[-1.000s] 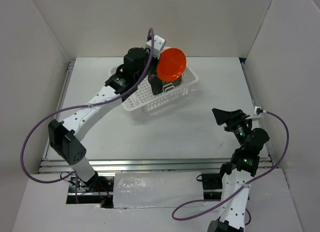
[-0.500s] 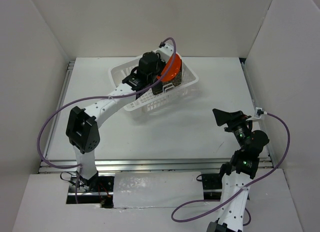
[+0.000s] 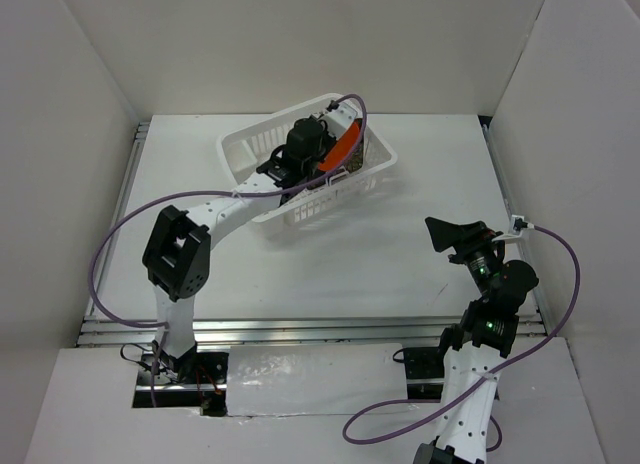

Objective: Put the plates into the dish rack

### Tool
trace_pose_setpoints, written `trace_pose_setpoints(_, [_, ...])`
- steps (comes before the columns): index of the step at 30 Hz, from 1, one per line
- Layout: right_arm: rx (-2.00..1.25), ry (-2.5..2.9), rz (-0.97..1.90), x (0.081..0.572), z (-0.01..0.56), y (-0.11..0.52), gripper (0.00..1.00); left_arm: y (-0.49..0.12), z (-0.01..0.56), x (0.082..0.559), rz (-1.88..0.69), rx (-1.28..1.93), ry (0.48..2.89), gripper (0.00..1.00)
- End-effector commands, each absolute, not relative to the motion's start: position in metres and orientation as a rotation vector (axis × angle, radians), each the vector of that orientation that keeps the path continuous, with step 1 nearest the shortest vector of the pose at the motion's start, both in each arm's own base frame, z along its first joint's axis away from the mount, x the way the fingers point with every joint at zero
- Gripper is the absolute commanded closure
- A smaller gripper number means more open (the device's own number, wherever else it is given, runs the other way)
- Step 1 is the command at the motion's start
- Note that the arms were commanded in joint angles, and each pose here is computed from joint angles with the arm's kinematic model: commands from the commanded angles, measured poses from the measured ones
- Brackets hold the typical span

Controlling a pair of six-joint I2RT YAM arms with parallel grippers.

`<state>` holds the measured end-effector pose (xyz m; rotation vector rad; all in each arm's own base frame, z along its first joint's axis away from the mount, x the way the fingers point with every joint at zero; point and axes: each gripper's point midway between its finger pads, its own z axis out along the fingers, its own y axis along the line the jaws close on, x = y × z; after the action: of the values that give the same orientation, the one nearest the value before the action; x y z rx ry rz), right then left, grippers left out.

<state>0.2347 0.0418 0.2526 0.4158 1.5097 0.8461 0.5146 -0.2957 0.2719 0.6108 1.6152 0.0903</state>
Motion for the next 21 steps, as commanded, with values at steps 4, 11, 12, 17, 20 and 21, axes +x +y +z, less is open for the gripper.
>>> trace_pose_setpoints(4, [0.385,1.482,0.816,0.235,0.263,0.040,0.02,-0.309,0.265,0.523,0.088,0.638,1.559,1.00])
trace_pose_setpoints(11, [0.390,1.477,0.811,0.236,0.262,0.038,0.02,-0.310,0.238,0.523,0.102,0.679,1.578,1.00])
trace_pose_setpoints(12, [0.390,1.476,0.811,0.236,0.262,0.038,0.02,-0.309,0.235,0.522,0.103,0.678,1.579,1.00])
trace_pose_setpoints(17, [0.392,1.480,0.816,0.237,0.261,0.038,0.02,-0.312,0.220,0.518,0.086,0.710,1.582,1.00])
trace_pose_setpoints(20, [0.391,1.481,0.817,0.237,0.260,0.039,0.02,-0.314,0.214,0.518,0.076,0.719,1.583,1.00])
trace_pose_setpoints(21, [0.392,1.482,0.815,0.237,0.260,0.039,0.02,-0.315,0.210,0.519,0.078,0.722,1.588,1.00])
